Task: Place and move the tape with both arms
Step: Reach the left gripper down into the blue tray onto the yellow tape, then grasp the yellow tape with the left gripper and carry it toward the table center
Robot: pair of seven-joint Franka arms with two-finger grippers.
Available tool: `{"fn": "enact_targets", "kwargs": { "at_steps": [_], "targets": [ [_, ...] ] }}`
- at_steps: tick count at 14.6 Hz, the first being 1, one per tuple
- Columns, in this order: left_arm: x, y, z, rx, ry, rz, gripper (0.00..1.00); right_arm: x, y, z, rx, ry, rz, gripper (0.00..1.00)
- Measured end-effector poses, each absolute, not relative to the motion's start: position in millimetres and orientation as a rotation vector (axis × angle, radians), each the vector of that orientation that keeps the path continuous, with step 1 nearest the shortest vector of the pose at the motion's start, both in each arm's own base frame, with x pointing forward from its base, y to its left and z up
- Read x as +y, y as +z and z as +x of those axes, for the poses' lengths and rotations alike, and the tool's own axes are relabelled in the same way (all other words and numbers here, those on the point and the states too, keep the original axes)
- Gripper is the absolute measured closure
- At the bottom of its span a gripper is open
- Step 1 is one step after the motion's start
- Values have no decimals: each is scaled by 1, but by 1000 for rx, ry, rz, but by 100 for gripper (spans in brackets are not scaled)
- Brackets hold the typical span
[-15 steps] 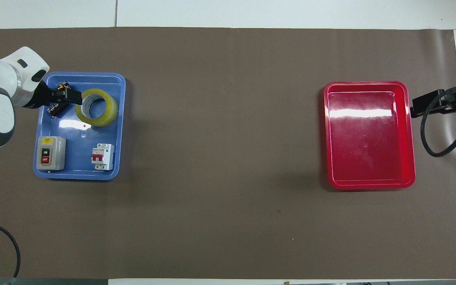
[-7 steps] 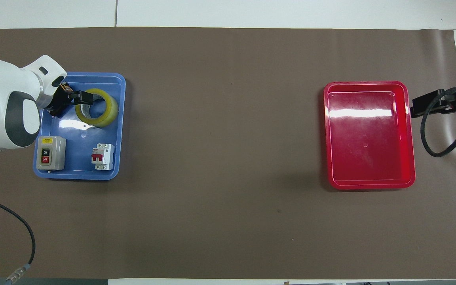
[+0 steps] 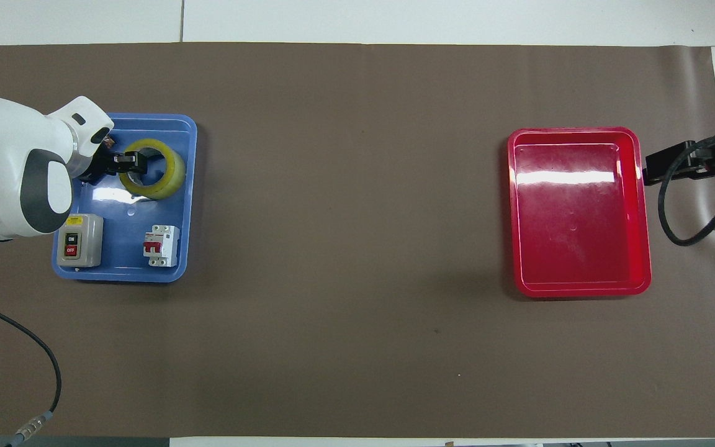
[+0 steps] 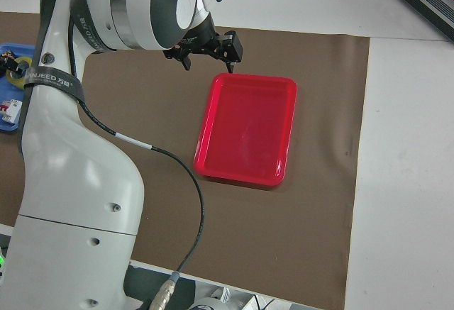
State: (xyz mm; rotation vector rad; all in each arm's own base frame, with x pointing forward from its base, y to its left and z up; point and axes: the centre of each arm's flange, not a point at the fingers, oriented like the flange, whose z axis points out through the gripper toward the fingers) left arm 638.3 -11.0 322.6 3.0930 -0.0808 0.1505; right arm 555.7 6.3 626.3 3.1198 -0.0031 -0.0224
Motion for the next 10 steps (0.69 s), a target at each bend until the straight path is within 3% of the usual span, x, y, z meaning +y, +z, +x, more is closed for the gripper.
{"fn": "enact_targets", "kwargs": {
  "at_steps": [3, 6, 10],
  "targets": [
    [-11, 324, 638, -85, 148, 3094, 78, 6, 625, 556, -18, -26, 3120, 0],
    [-12, 342, 634, -89, 124, 3093, 79, 6, 625, 555, -21, -27, 3120, 0],
    [-25, 404, 618, -130, 67, 3088, 79, 6, 625, 555, -21, -27, 3120, 0]
  ]
}}
